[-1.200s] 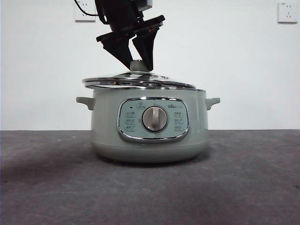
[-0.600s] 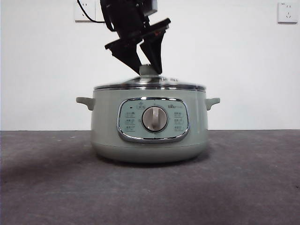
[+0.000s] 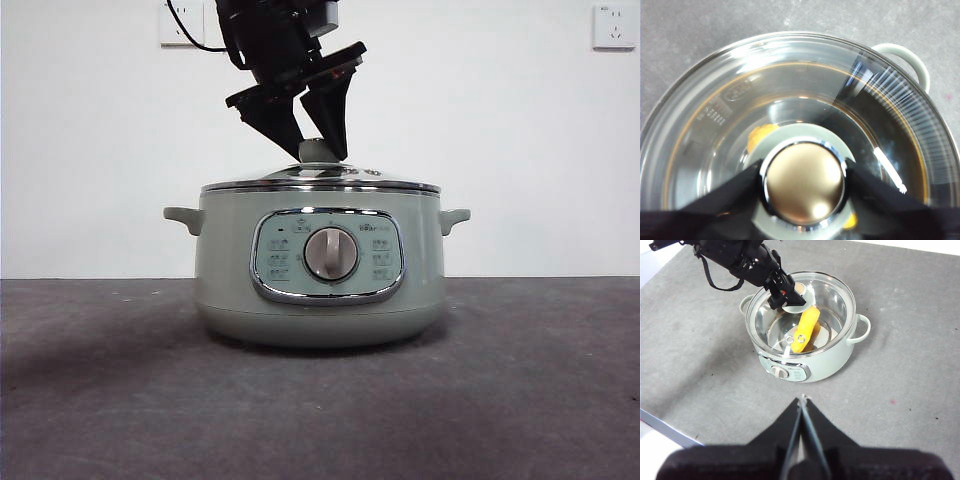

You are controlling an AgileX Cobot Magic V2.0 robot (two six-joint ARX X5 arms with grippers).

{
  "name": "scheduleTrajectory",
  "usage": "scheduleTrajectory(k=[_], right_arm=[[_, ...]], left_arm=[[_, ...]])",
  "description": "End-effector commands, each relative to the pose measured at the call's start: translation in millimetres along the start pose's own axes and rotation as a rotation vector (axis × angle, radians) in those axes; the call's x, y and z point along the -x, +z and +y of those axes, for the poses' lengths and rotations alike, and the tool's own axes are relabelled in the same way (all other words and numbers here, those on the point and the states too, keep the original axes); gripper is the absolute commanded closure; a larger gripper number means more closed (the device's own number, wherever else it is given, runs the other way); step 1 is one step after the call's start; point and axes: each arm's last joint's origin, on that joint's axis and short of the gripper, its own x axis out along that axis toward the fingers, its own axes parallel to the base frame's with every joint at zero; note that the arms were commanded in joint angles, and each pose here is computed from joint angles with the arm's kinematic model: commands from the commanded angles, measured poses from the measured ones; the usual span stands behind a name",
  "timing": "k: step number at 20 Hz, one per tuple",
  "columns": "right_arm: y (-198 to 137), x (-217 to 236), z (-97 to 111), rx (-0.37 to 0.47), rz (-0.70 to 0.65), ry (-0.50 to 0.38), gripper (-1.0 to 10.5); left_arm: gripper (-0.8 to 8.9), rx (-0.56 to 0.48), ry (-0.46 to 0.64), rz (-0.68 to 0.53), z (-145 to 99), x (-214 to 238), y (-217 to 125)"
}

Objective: Pick up the corn,open the lid,put the corn in the pot,close the lid

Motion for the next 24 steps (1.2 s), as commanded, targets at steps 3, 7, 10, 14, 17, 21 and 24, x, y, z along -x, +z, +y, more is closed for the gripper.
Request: scheduleTrajectory(k=[3,7,10,14,17,21,24], right_arm=[[-4,-2,0,-0.004,0.037,0.018,9.5],[-4,-2,1,-0.004,0.04,0.026,9.5],[-4,-2,1,-0.004,0.04,0.026,9.5],[-3,-2,0,-0.004,0.034,0.002,9.5],[-2,-5,-1,0.0,0.03,-0.039,9.5],[0,-9,-1,0.004,0.022,-0.109,9.5],[1,-12,-1,0.006,0.03,-0.117,9.5]], left_arm=[[2.7,-0.002,0.0,0.008,0,3,-4],[2.77,-0.008,0.064,-0.089,-2,53,2],[3.84,-0.01,0.086,-0.133,-7,100,-3],[8.18,-0.015,0.074,-0.121,-18,168,-27],[8.17,-0.015,0.074,-0.125,-25,216,-50],[8.17,-0.021,0.089,-0.237,-31,261,-67],[8.17,-0.024,0.095,-0.296,-33,278,-73]])
